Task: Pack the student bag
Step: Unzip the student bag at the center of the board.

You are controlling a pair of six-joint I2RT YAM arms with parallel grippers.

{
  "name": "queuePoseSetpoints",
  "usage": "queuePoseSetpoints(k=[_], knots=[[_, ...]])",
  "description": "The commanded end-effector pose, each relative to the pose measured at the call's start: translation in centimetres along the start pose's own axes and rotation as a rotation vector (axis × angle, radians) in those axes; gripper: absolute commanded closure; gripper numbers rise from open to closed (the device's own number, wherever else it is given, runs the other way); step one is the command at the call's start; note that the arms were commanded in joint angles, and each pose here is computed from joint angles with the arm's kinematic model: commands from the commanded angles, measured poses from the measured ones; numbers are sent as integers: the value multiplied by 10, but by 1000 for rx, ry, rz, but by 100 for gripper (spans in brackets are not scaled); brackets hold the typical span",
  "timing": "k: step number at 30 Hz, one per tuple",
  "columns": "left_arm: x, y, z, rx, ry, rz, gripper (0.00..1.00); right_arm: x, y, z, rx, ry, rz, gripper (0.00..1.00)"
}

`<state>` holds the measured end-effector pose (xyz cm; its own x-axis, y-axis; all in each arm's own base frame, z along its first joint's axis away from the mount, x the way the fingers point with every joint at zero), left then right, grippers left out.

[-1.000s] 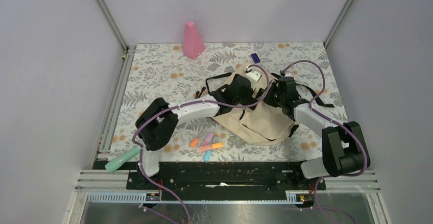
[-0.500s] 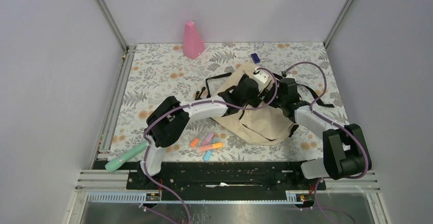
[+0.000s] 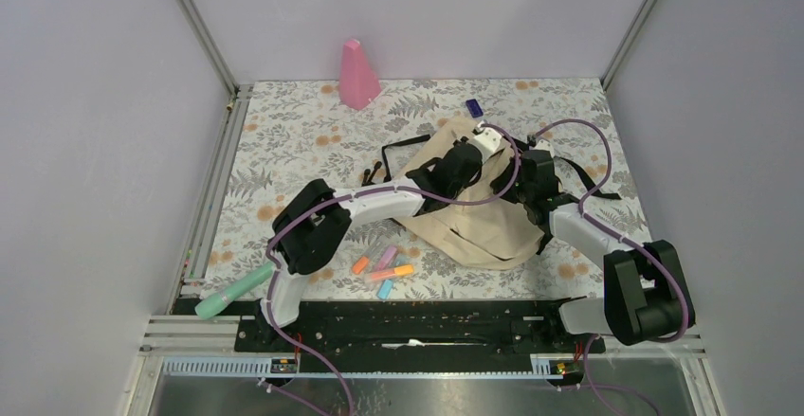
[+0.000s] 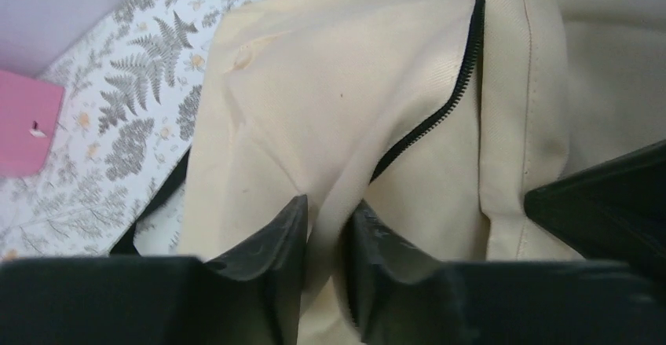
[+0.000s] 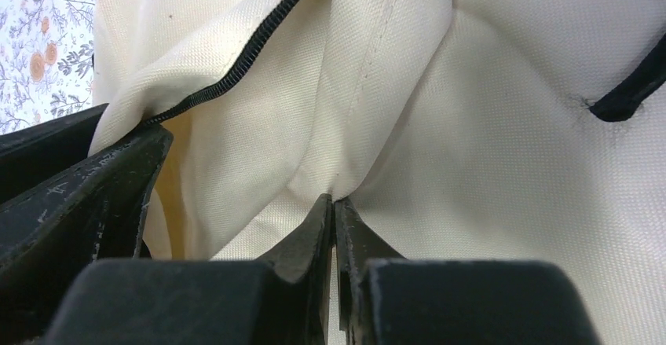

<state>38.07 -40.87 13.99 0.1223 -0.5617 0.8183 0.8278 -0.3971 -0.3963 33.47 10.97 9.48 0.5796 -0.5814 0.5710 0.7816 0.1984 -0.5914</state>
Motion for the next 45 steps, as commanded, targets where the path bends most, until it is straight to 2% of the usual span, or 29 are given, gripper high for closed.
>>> queuePoseSetpoints(k=[1,2,3,10,14,17,19,21,24,28,35,39,42,45], knots=[[37,-11,34,96,-30,-68,86,-3,-6,-21,-90,-19,-14,97],[40,-15,38,100,-43,-70,95,-3,-6,-23,-102,-23,-17,98],[46,-21,43,105,-58,-81,100,-1,-7,-25,-119,-31,-22,100],[105,-77,88,148,-131,-238,100,10,-11,-55,-283,-60,-78,100],[105,-74,87,91,-139,-221,100,13,-11,-56,-291,-53,-83,100],[93,-64,69,4,-150,-177,100,17,-12,-45,-251,-54,-79,100],[82,-60,58,-50,-150,-139,100,19,-17,-38,-233,-67,-61,95],[74,-56,51,-76,-176,-107,100,23,-23,-29,-200,-89,-54,80],[74,-54,44,-123,-215,-77,100,31,-40,-12,-136,-126,-45,57],[68,-49,37,-183,-251,-22,100,33,-66,5,-44,-150,-43,34],[65,-46,29,-319,-328,0,100,-2,-108,35,291,-261,33,32],[49,-46,28,-371,-340,29,100,-31,-133,52,497,-328,64,33],[48,-44,28,-391,-331,3,100,-59,-148,68,683,-421,89,32],[53,-41,28,-422,-338,-11,100,-82,-159,80,781,-458,134,30]])
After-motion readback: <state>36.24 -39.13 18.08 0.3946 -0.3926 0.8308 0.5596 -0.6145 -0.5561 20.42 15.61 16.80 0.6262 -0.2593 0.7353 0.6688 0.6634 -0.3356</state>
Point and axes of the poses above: each gripper's point midway between its finger pads, its own y axis out along the fingers, its own z axis along the line the jaws close on, x = y × z, the point moved 2 cm from there along -y, back along the fingers, and after that the axes turned 10 degrees about y, right-handed, at the moved point
